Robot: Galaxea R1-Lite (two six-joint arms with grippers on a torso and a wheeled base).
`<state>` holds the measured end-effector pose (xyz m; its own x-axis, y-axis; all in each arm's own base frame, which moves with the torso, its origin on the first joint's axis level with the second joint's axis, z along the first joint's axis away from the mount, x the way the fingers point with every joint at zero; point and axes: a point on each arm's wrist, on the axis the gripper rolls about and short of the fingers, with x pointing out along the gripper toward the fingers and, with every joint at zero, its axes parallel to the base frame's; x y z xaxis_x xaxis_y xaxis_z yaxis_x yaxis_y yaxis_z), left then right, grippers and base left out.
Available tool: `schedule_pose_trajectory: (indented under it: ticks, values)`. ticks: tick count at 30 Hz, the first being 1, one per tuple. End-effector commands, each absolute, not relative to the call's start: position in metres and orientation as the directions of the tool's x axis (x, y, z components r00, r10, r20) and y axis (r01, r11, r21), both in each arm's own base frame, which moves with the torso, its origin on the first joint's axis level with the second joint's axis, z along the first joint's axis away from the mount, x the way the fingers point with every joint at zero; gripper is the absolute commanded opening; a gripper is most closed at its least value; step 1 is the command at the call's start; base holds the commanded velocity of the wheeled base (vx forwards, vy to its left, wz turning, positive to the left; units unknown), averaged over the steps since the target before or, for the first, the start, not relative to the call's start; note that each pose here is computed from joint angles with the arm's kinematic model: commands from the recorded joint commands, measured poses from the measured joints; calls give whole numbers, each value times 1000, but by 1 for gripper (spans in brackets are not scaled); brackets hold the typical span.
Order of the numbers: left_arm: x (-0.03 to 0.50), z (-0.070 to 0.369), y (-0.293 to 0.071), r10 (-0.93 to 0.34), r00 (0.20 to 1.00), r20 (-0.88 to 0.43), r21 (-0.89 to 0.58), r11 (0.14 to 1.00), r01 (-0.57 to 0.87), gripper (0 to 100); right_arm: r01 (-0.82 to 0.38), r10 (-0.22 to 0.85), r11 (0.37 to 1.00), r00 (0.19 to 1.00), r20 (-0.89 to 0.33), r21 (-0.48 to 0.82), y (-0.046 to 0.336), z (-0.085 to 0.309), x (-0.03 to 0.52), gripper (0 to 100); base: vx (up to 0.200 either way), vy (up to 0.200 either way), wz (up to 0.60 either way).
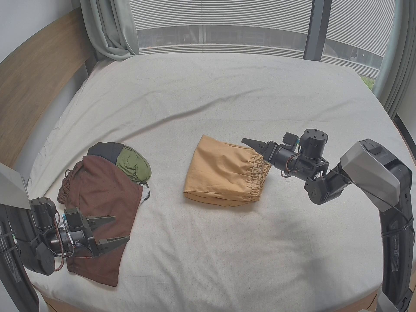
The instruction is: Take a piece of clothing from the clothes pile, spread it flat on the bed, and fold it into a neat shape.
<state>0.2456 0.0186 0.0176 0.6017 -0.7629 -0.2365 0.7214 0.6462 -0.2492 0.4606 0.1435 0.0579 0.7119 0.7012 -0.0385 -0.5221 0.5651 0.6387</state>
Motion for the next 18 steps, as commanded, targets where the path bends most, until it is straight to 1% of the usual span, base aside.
schedule_pose_trajectory:
  ticks: [1, 6, 10, 13, 18]
  values:
    - [246, 18, 19, -762, 604, -235, -246, 648, 721, 100, -499, 711, 568, 698, -85, 654, 153, 29, 462, 100, 0, 0, 0]
    - [246, 18, 21, -758, 609, -235, -246, 652, 717, 100, -483, 706, 591, 698, -124, 647, 153, -3, 469, 100, 0, 0, 0]
    - [246, 18, 21, -758, 608, -236, -248, 652, 717, 100, -465, 701, 604, 696, -155, 647, 152, -20, 469, 100, 0, 0, 0]
    - [246, 18, 21, -758, 608, -236, -249, 652, 716, 100, -468, 700, 615, 694, -167, 635, 152, -29, 469, 100, 0, 0, 0]
    - [246, 16, 21, -757, 608, -238, -253, 653, 714, 100, -471, 692, 624, 704, -160, 624, 155, -28, 470, 100, 0, 0, 0]
